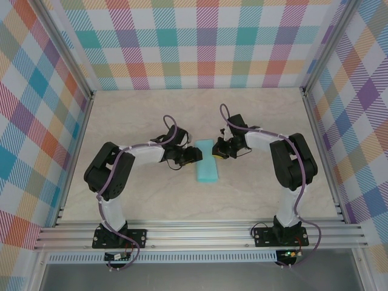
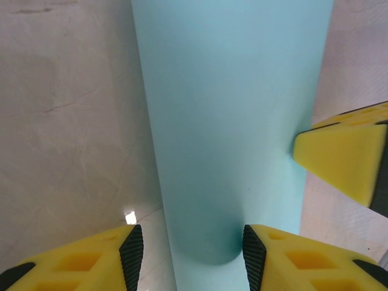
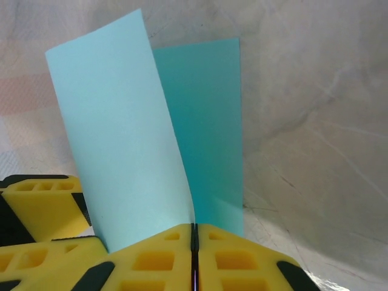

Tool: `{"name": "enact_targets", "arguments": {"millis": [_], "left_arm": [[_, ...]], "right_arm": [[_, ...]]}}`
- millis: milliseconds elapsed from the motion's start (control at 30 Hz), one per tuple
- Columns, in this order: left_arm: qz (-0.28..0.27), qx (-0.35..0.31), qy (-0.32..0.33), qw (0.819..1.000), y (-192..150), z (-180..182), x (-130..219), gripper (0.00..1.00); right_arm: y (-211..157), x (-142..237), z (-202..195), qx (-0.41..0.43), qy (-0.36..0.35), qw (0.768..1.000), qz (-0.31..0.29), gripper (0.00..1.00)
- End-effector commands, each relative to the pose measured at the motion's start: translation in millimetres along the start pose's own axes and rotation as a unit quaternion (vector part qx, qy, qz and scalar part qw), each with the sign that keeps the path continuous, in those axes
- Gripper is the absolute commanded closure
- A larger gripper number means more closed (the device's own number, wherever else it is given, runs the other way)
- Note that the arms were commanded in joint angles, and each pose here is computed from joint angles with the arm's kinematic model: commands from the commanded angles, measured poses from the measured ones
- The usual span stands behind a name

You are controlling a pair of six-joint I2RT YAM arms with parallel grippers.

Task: Fold a paper plane with a square sheet of paper (fold left side to right side)
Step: First fold in half a square sheet of paper at the center of the table.

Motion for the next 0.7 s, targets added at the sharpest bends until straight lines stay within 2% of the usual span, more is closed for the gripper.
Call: {"name": "enact_targets", "arguments": {"millis": [0, 267, 667], "left_arm": [[0.013, 0.001, 0.017, 1.000, -3, -4, -7, 0.53], [0.019, -0.001, 0.028, 0.999, -3, -5, -11, 0.54], [0.034, -0.013, 0.048, 0.998, -6, -2, -15, 0.56]], "right_arm": [[0, 5, -1, 0.004, -0.005, 1.000, -0.002, 0.84], [0, 33, -7, 0.006, -0.035, 0.999, -0.041, 0.63], [-4, 49, -20, -0.005, -0.060, 0.997, -0.057, 0.60]]}}
Point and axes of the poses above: each hand's point on the last joint's axis, 136 mm out from that joint toward the fingers, its own x axis back along the fingers, its own z axis along the line the jaws close on, y = z × x, the point moved 9 cm from there along x, back along the fingers, and after that the axes turned 4 degrees about x, right-handed, at the moved point
